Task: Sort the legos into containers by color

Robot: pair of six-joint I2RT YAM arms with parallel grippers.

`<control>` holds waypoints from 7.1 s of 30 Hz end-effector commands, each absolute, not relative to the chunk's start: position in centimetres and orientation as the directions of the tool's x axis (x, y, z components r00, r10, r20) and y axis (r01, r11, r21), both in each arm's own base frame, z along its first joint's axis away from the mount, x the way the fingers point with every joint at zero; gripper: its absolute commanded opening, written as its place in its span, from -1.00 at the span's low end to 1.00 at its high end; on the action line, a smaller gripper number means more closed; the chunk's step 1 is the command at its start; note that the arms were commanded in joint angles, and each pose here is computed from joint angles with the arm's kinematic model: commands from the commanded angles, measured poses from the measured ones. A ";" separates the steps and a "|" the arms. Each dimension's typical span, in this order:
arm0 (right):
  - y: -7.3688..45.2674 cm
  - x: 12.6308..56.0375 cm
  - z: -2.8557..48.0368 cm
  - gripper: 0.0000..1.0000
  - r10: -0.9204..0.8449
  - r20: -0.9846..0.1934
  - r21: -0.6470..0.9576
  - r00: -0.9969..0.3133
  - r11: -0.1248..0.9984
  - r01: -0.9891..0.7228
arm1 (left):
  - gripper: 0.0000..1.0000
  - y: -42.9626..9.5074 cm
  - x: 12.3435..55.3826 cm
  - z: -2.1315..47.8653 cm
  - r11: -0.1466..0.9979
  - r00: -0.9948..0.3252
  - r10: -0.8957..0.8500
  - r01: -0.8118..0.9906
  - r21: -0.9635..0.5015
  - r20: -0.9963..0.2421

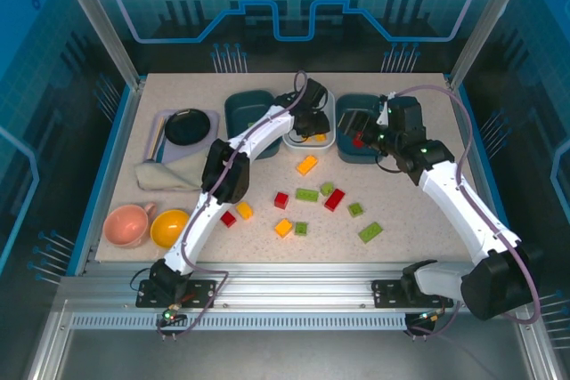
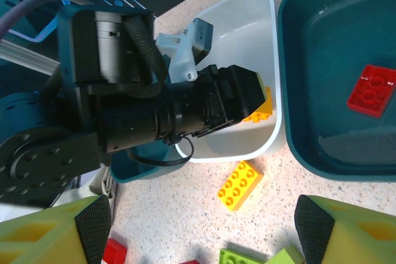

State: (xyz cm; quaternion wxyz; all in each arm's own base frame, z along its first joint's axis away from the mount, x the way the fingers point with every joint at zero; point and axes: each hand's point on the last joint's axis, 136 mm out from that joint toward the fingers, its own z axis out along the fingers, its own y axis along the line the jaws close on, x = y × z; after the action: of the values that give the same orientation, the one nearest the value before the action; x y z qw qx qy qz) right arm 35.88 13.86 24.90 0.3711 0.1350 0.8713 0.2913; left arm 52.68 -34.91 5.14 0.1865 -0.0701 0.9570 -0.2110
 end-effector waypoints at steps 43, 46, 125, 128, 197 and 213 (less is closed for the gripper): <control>49.6 26.6 8.2 0.63 -0.673 -0.464 0.135 -0.576 0.589 -0.796 | 0.42 1.1 15.2 24.1 0.775 -0.587 -0.587 -0.606 -0.179 -0.557; 50.7 27.6 6.0 0.66 -0.695 -0.439 0.106 -0.569 0.589 -0.801 | 0.42 1.6 14.4 24.5 0.774 -0.583 -0.588 -0.608 -0.179 -0.561; 5.7 46.0 6.1 0.09 0.383 -0.206 -0.079 -0.901 0.911 0.405 | 0.36 -24.2 32.8 20.0 0.863 -0.906 -0.262 -0.065 -0.500 -0.334; 6.6 46.6 8.3 0.17 0.356 -0.253 -0.052 -0.899 0.923 0.380 | 0.36 -24.0 32.5 20.1 0.866 -0.905 -0.259 -0.064 -0.496 -0.336; 16.3 20.2 20.2 0.36 -0.121 -0.628 0.327 -0.769 0.856 -0.402 | -0.35 -31.8 32.9 5.0 0.463 -0.488 -0.870 -0.857 -0.224 0.067; 20.5 26.4 25.6 0.37 0.063 -0.667 0.522 -0.742 0.750 -0.406 | -0.37 -17.7 39.7 14.7 0.730 -0.684 -0.682 -0.656 -0.190 -0.257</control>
State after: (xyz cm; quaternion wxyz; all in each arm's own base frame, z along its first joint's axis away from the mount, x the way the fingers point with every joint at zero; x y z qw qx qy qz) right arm 24.73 19.44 22.65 0.3188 -0.1135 0.8927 0.2977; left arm 39.48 -21.26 15.02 0.1520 -0.4129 0.8919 -0.1046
